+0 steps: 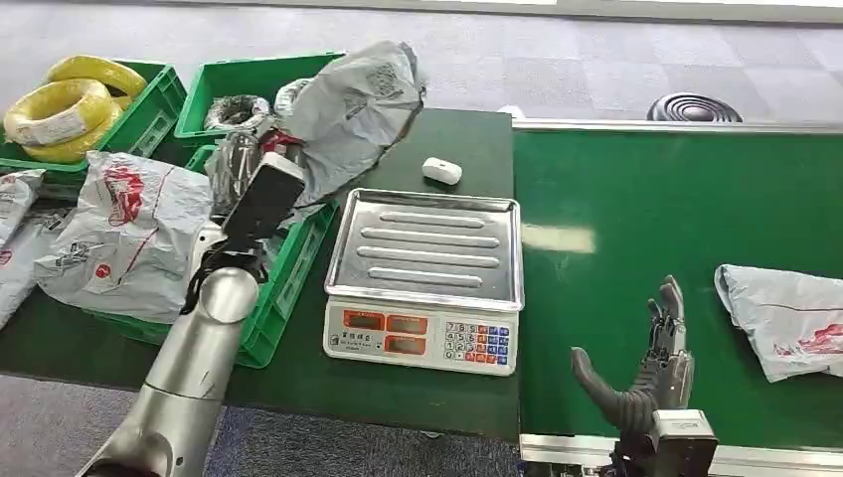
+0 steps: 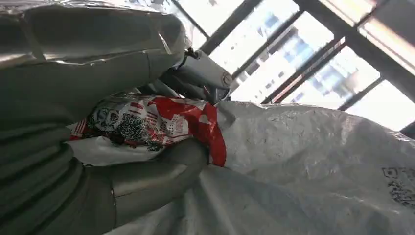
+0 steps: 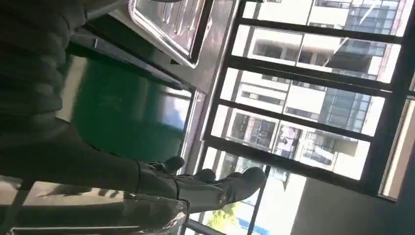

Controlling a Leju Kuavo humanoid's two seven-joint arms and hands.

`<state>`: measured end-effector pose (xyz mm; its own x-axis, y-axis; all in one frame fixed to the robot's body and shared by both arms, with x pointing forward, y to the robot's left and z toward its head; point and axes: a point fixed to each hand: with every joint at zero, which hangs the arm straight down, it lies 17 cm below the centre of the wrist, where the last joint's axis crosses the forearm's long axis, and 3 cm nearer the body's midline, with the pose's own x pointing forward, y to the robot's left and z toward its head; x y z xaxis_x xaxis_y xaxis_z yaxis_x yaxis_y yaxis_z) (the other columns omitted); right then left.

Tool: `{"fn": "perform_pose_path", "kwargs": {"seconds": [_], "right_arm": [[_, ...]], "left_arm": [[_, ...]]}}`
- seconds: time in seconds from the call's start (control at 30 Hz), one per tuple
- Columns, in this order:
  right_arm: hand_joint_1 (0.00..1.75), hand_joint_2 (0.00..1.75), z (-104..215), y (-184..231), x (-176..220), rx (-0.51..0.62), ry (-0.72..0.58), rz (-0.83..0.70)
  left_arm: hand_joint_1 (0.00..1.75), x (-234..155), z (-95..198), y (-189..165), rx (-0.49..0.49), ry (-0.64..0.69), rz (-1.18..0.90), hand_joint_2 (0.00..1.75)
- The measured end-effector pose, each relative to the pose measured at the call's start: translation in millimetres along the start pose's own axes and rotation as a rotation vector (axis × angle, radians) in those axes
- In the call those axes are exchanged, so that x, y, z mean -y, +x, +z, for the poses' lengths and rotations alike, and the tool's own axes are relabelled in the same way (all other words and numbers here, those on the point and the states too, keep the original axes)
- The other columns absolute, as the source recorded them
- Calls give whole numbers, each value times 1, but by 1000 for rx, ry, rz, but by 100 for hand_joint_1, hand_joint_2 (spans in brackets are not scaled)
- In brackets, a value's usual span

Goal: Moved the parcel from conveyor to table for the left to box.

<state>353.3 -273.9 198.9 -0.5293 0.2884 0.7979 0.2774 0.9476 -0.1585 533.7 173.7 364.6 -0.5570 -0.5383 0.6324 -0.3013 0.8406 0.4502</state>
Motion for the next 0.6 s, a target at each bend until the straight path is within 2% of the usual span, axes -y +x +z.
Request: {"fn": "perform_pose_path", "kwargs": {"seconds": [0.07, 0.17, 0.2, 0.23, 0.27, 0.3, 0.43, 0.6], "right_arm": [[0, 175, 5, -1, 9, -9, -14, 13], [0, 175, 11, -5, 18, -27, -26, 27], [0, 175, 12, -6, 20, -31, -28, 31], [0, 175, 13, -7, 22, -35, -30, 34], [0, 175, 13, -8, 24, -36, -32, 37], [0, 175, 13, -8, 25, -38, -34, 39], [0, 175, 12, -11, 29, -48, -40, 45], [0, 175, 11, -12, 33, -50, -44, 48]], "left_arm": [[175, -29, 6, -17, -28, 41, -89, 175], [175, -51, 27, -63, -121, 17, -181, 175], [159, -58, 37, -84, -171, -8, -233, 175], [152, -59, 47, -105, -227, -47, -283, 175], [113, -59, 57, -122, -267, -82, -318, 175], [0, -59, 67, -141, -306, -129, -351, 175], [0, -41, 101, -192, -401, -310, -364, 175], [0, -24, 123, -210, -437, -416, -270, 175]]}}
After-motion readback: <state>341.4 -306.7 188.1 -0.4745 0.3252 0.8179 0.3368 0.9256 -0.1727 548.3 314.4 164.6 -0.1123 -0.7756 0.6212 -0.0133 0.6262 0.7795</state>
